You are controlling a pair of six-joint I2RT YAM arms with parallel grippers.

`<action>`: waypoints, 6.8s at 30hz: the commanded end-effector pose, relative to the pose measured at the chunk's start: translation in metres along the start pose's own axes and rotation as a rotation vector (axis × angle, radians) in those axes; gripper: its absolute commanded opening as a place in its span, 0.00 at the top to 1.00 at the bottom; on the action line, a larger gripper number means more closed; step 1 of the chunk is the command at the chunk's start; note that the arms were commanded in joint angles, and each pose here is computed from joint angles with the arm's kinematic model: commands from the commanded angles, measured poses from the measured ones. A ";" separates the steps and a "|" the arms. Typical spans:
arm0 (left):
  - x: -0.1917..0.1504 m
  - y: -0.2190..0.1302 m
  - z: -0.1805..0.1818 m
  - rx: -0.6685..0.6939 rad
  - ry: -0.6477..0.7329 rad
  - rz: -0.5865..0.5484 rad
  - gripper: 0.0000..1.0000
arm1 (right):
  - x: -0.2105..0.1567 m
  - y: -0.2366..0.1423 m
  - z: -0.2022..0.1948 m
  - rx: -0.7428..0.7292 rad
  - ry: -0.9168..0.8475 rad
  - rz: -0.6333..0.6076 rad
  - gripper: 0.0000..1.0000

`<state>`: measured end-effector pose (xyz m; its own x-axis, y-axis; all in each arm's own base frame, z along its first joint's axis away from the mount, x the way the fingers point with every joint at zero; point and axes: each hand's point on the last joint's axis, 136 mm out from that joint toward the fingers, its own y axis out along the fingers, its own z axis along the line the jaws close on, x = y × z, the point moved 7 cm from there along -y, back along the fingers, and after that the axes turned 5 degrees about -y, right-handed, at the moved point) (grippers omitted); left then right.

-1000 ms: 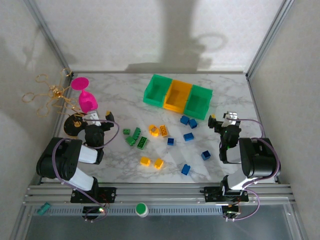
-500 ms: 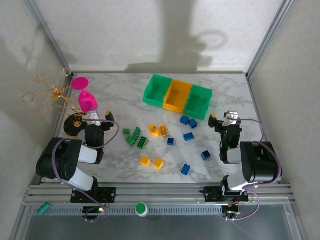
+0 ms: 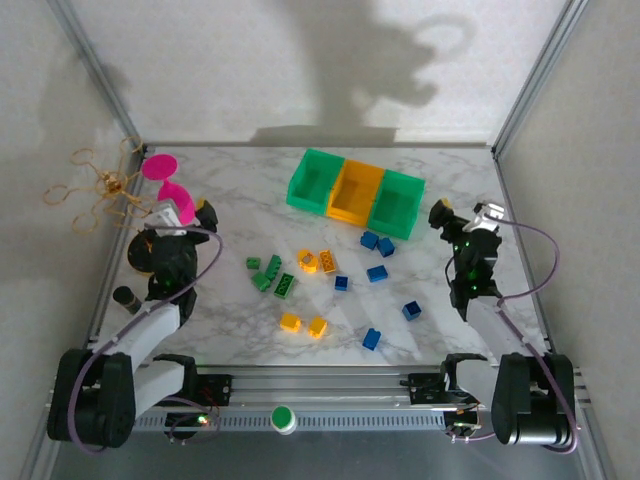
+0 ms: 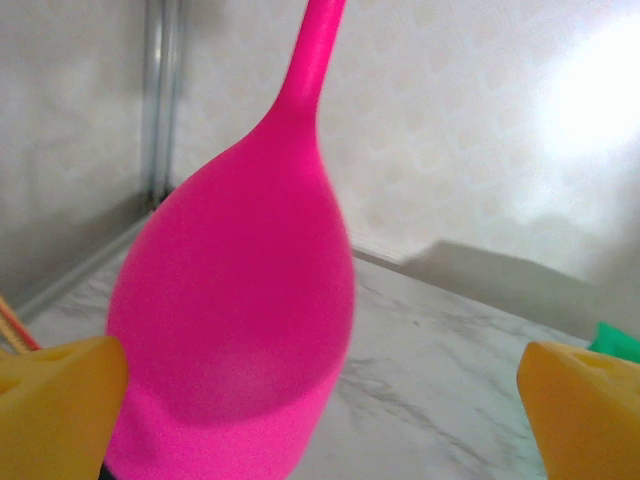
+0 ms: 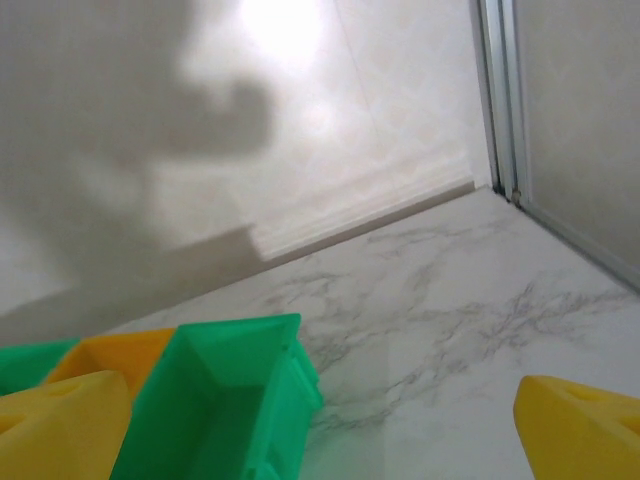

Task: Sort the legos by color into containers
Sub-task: Pick up the lego from the center of the table, then place the lego in the container.

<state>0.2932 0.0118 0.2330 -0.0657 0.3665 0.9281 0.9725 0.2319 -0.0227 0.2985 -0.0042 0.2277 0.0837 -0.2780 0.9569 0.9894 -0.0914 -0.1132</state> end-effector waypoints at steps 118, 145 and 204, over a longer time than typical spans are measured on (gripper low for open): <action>-0.074 -0.112 -0.153 -0.453 -0.179 0.638 0.01 | -0.188 -0.035 0.149 -0.066 -0.222 0.933 0.67; -0.059 -0.097 -0.188 -0.494 -0.184 0.611 0.01 | -0.071 0.035 0.133 -0.119 -0.165 0.671 0.70; -0.072 -0.092 -0.196 -0.474 -0.200 0.648 0.01 | -0.028 0.054 0.125 -0.051 -0.122 0.604 0.57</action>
<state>0.2611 -0.2141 0.2373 0.5388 0.4479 0.7135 0.8259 -0.4479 -0.3424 0.3871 0.1219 0.2328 0.5970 -0.1819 0.7814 0.7915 -0.0255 -0.6107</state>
